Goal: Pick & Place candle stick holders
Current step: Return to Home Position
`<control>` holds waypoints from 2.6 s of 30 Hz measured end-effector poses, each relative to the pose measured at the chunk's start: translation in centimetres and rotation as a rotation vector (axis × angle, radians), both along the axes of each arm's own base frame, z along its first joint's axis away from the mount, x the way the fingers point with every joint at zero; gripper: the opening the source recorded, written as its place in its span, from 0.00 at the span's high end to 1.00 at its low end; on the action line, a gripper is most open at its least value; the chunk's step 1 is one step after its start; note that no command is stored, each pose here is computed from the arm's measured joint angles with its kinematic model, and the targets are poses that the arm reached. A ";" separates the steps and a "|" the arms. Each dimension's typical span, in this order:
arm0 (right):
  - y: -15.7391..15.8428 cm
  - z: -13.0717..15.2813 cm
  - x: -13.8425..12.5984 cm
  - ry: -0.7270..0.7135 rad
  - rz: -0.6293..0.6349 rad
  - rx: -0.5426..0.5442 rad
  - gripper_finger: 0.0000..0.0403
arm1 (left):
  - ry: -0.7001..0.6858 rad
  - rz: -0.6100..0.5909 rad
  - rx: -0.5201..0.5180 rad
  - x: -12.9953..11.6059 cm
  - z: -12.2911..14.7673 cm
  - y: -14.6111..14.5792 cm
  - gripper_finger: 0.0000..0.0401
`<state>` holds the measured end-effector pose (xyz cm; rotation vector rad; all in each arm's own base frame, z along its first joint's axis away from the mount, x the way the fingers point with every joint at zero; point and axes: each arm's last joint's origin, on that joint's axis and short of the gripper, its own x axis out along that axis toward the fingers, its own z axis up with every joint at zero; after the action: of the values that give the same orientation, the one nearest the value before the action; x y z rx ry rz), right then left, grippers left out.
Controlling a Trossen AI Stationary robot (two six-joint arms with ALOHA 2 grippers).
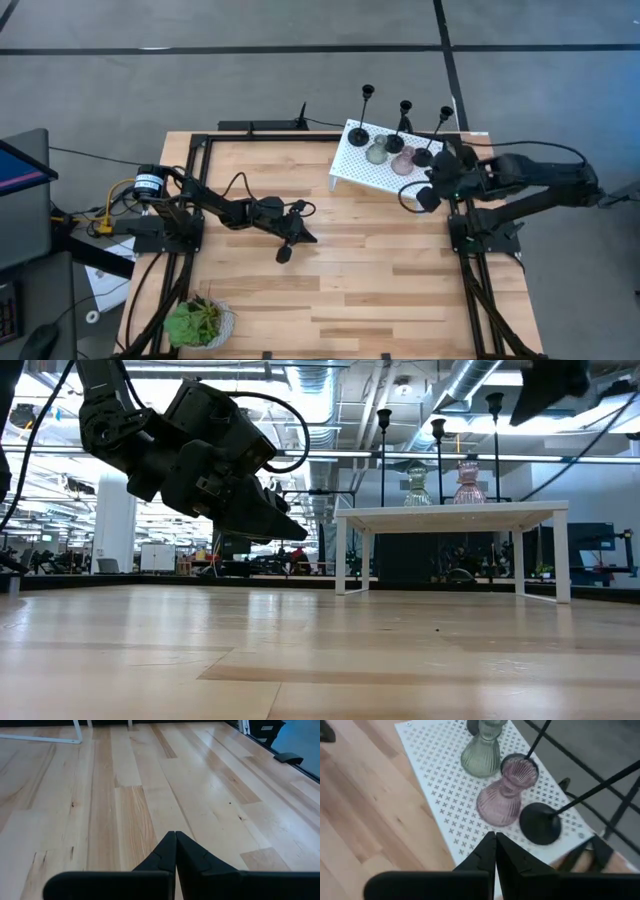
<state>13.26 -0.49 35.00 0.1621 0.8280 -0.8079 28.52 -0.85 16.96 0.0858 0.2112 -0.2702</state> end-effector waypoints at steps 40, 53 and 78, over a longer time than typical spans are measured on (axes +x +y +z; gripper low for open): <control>-4.7 -10.5 -0.6 -0.429 -0.426 -0.260 1.00 | -0.011 -0.001 0.007 0.0 0.1 0.0 0.99; -5.7 -10.1 -0.6 -0.465 -0.465 -0.269 1.00 | -0.011 0.024 0.013 0.1 0.1 0.1 0.99; -8.1 -12.6 1.6 -0.302 -0.502 -0.222 1.00 | -0.011 0.024 0.013 0.1 0.1 0.1 0.99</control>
<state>14.90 -8.60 22.40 0.2932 0.4065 -1.3039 28.58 -0.77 17.06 0.0974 0.2033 -0.2444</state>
